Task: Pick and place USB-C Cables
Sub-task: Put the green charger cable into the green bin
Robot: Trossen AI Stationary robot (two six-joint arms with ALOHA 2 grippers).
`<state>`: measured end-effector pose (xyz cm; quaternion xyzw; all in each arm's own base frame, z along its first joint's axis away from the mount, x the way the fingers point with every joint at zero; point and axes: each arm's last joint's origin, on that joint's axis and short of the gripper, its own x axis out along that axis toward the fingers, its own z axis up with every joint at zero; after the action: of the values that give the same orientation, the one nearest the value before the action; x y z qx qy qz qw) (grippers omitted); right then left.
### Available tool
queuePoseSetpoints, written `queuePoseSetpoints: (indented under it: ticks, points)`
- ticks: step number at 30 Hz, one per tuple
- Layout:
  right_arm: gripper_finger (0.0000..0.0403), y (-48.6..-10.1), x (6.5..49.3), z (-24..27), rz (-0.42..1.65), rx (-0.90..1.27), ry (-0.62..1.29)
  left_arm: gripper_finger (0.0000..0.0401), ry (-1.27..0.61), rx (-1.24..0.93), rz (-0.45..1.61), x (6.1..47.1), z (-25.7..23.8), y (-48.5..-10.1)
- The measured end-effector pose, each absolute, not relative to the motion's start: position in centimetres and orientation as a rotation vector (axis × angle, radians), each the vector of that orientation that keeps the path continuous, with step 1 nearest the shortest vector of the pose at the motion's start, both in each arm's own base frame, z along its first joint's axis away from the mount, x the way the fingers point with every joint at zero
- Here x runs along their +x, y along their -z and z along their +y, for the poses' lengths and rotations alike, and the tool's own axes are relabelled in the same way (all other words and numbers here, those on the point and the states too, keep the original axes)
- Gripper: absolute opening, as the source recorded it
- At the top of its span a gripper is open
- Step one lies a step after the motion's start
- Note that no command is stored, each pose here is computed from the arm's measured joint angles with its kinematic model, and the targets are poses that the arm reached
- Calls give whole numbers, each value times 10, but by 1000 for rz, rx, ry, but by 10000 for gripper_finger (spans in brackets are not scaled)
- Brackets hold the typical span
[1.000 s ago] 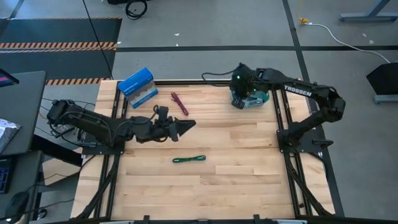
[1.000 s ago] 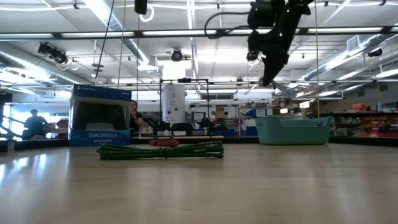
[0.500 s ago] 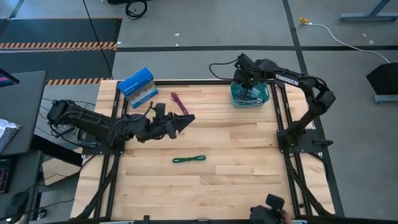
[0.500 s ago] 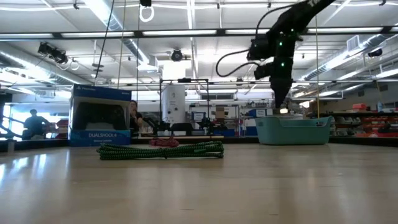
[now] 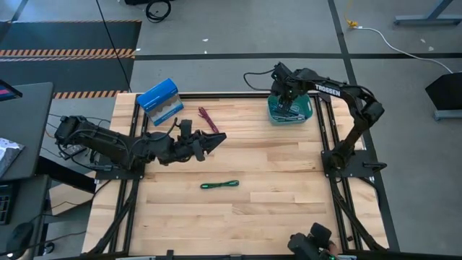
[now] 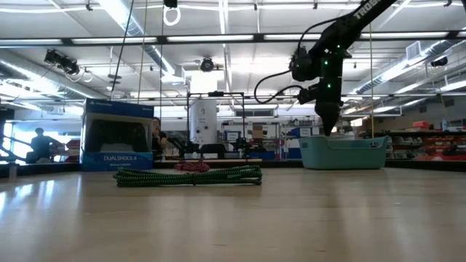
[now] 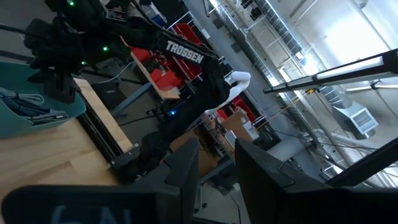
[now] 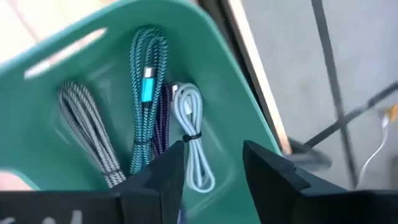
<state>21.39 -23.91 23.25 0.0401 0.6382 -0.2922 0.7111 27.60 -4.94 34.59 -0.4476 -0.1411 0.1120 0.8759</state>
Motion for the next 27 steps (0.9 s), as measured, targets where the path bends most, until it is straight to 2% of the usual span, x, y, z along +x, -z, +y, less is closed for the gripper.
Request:
queuePoseSetpoints:
  ticks: [4,8,14,17,23,27]
  points:
    - [169,-241,218,-230,1302,252,733,112,-259,-914,-241,277,-50,-340]
    - [168,-251,224,-217,1183,405,702,112,-341,-906,-105,276,-49,-325]
    - [168,-273,235,-186,1080,443,617,112,-462,-935,164,271,-42,-295]
    - [168,-282,243,-166,1036,446,518,112,-409,-943,299,269,-42,-288]
    - [168,-290,266,-122,983,518,233,112,-160,-951,510,268,-56,-283]
    - [168,-294,283,-96,917,608,130,112,-153,-893,725,262,-68,-263]
